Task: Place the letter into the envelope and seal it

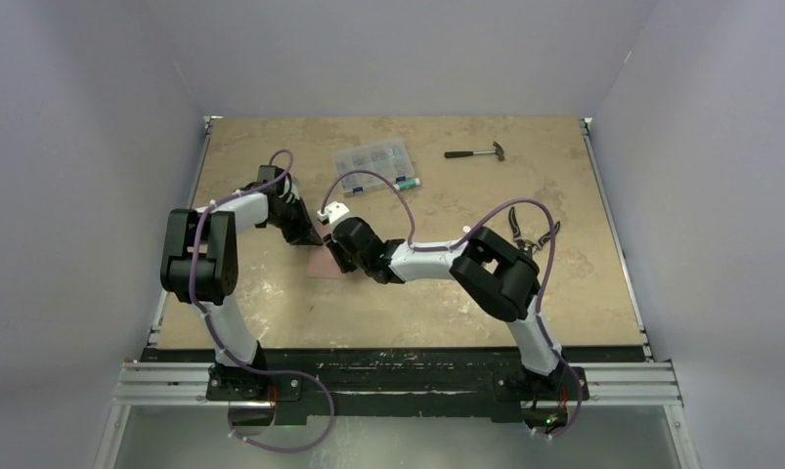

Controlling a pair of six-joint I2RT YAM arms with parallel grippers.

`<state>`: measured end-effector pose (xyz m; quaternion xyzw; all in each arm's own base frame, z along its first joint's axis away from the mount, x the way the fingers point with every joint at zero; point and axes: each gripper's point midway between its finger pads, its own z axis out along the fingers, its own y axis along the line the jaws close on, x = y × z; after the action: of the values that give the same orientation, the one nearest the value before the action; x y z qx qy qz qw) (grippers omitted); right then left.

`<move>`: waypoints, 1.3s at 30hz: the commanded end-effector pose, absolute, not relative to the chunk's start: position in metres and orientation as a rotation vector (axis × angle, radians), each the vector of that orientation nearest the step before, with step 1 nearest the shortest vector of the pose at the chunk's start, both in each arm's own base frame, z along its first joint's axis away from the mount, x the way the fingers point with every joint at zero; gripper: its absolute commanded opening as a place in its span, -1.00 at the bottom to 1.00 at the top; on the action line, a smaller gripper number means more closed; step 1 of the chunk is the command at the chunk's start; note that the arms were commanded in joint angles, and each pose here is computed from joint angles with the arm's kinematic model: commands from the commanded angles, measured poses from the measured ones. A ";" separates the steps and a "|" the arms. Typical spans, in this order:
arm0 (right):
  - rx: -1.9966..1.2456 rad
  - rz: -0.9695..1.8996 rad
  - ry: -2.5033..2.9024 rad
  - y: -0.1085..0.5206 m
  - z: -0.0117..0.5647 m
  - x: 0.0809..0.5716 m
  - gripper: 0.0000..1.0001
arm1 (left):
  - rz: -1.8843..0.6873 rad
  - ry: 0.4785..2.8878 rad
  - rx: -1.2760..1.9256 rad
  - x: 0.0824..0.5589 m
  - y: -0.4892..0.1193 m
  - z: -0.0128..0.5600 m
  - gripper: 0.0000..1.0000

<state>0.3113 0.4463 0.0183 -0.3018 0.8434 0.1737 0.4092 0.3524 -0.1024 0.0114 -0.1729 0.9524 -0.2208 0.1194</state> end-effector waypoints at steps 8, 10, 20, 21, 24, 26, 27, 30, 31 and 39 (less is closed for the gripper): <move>-1.147 0.169 2.570 0.332 -0.067 0.212 -0.20 | -0.312 2.968 -0.564 0.312 -0.065 -0.048 -1.00; -1.093 0.160 2.602 0.332 -0.059 0.211 -0.20 | -0.317 2.968 -0.562 0.312 -0.065 -0.047 -1.00; -0.618 0.313 2.458 0.396 0.033 0.305 -0.57 | -0.364 2.969 -0.548 0.311 -0.070 -0.048 -1.00; -0.559 0.332 2.425 0.400 0.046 0.317 -0.60 | -0.366 2.966 -0.545 0.312 -0.070 -0.048 -1.00; -0.485 0.435 2.337 0.420 0.080 0.344 -0.61 | -0.367 2.966 -0.536 0.313 -0.071 -0.047 -1.00; -0.523 0.461 2.326 0.432 0.080 0.349 -0.60 | -0.376 2.963 -0.539 0.314 -0.072 -0.047 -1.00; -0.540 0.466 2.337 0.438 0.076 0.350 -0.61 | -0.380 2.962 -0.541 0.314 -0.072 -0.047 -1.00; -0.556 0.473 2.366 0.450 0.070 0.354 -0.68 | -0.383 2.965 -0.542 0.313 -0.072 -0.047 -1.00; -0.549 0.479 2.361 0.453 0.070 0.357 -0.68 | -0.383 2.964 -0.540 0.313 -0.072 -0.047 -1.00; -0.666 0.513 2.335 0.468 0.052 0.350 -0.64 | -0.408 2.960 -0.538 0.313 -0.075 -0.047 -1.00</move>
<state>0.3585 0.4507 0.0441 -0.2180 0.9048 0.1700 0.3240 0.3523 -0.1043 0.0115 -0.1773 0.9495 -0.2331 0.1128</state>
